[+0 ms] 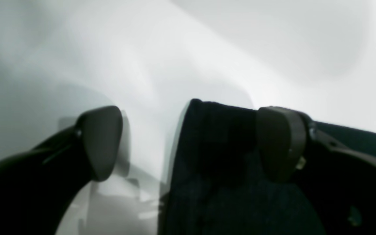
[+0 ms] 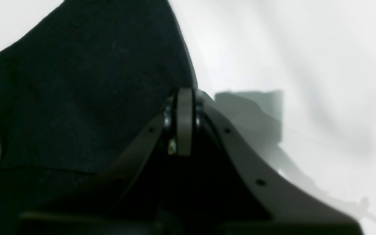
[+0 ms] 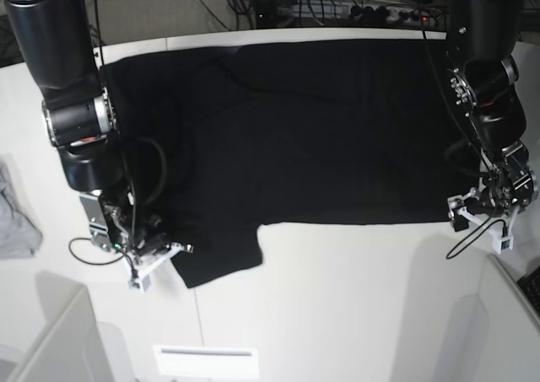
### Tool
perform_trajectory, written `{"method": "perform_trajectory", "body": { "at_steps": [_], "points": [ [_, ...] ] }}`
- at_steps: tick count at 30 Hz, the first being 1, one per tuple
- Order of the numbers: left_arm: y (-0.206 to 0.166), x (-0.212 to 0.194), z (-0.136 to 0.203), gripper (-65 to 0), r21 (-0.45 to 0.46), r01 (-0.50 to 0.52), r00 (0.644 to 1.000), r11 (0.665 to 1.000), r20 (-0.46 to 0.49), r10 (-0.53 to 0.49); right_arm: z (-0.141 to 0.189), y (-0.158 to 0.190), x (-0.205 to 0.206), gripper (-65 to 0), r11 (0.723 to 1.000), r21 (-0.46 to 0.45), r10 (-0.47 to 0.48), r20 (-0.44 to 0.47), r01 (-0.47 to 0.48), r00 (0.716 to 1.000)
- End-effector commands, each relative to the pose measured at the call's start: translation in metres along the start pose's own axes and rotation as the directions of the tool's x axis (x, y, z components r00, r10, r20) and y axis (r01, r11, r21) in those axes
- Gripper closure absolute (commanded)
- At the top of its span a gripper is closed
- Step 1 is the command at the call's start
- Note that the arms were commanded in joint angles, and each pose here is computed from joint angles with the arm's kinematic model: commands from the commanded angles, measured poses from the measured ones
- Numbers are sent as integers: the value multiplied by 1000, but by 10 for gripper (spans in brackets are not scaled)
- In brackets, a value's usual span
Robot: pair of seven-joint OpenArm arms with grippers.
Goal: Fold the T-shirt properly
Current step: 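Reach the left gripper to the other hem corner and grasp it, then lift the hem with both grippers and fold it toward the collar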
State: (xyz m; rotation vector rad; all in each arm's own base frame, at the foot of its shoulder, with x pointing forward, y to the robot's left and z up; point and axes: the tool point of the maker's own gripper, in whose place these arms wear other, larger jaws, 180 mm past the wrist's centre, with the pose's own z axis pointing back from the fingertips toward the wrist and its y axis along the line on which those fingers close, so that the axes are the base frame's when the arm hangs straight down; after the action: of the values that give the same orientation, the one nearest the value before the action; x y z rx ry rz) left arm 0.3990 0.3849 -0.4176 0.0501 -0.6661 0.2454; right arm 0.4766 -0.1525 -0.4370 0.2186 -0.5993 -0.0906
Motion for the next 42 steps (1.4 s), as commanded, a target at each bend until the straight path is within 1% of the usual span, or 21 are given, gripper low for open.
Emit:
{"method": "perform_trajectory", "body": {
  "at_steps": [1, 3, 4, 5, 6, 14, 15, 16, 19, 23, 25, 28, 30, 33, 37, 38, 42],
  "points": [
    [2, 5, 3, -622, -1, -4, 1000, 1000, -7, 4, 5, -1, 16, 0, 1000, -3, 8, 17, -8, 1000],
    [-4, 3, 1, -620, -11, -5, 1000, 1000, -10, 4, 5, -1, 16, 0, 1000, -3, 8, 17, -8, 1000],
    [-6, 3, 0, -609, -14, -4, 1000, 1000, -9, 4, 5, -1, 16, 0, 1000, -3, 8, 17, -8, 1000],
    [-8, 3, 0, -584, -17, -5, 1000, 1000, -10, 5, 5, -1, 16, 0, 1000, -3, 8, 17, -8, 1000],
    [-8, 3, -1, -543, -18, -5, 1000, 1000, -10, 5, 5, -1, 16, 0, 1000, -3, 8, 17, -8, 1000],
    [-17, 2, -3, -74, -33, -6, 1000, 999, -7, 6, 3, -1, 9, 0, 1000, -3, 7, 13, -7, 1000],
    [-18, 3, -3, -23, -34, -6, 1000, 999, -4, 6, 3, -1, 9, 0, 1000, -3, 7, 13, -7, 1000],
    [-21, 4, -4, 0, -38, -7, 1000, 999, 7, 7, 3, -2, 6, 0, 1000, -4, 6, 10, -6, 1000],
    [-25, -2, -7, 0, -43, 0, 999, 999, 42, 2, 0, -4, 5, 0, 1000, -6, 3, 53, -3, 999],
    [-24, 4, 2, 0, -25, 39, 994, 999, 102, -36, -2, -4, 0, 0, 1000, -2, 6, 82, -6, 997],
    [-22, 7, 9, 0, -9, 65, 989, 998, 131, -63, 2, -5, 4, 0, 1000, 7, 23, 120, -24, 993],
    [-25, 12, 18, 0, 5, 96, 981, 995, 172, -95, 10, 9, 12, 0, 997, 43, 52, 179, -61, 982],
    [-24, 15, 24, 0, 15, 110, 975, 994, 192, -111, 17, 9, 21, 0, 996, 47, 70, 209, -81, 976],
    [-27, 20, 31, 0, -10, 85, 969, 996, 234, -81, 23, 11, 29, 0, 994, 52, 81, 234, -96, 969],
    [-34, 14, 41, 0, -79, 26, 975, 997, 220, -8, 23, 9, 29, 0, 994, 50, 83, 233, -97, 969],
    [-36, 14, 45, 0, -90, 23, 974, 996, 227, -2, 23, 9, 29, 0, 994, 50, 83, 233, -97, 969],
    [-39, 18, 64, 0, -85, 63, 965, 994, 259, -39, 23, 9, 28, 0, 994, 50, 83, 232, -97, 969]
  ]
}}
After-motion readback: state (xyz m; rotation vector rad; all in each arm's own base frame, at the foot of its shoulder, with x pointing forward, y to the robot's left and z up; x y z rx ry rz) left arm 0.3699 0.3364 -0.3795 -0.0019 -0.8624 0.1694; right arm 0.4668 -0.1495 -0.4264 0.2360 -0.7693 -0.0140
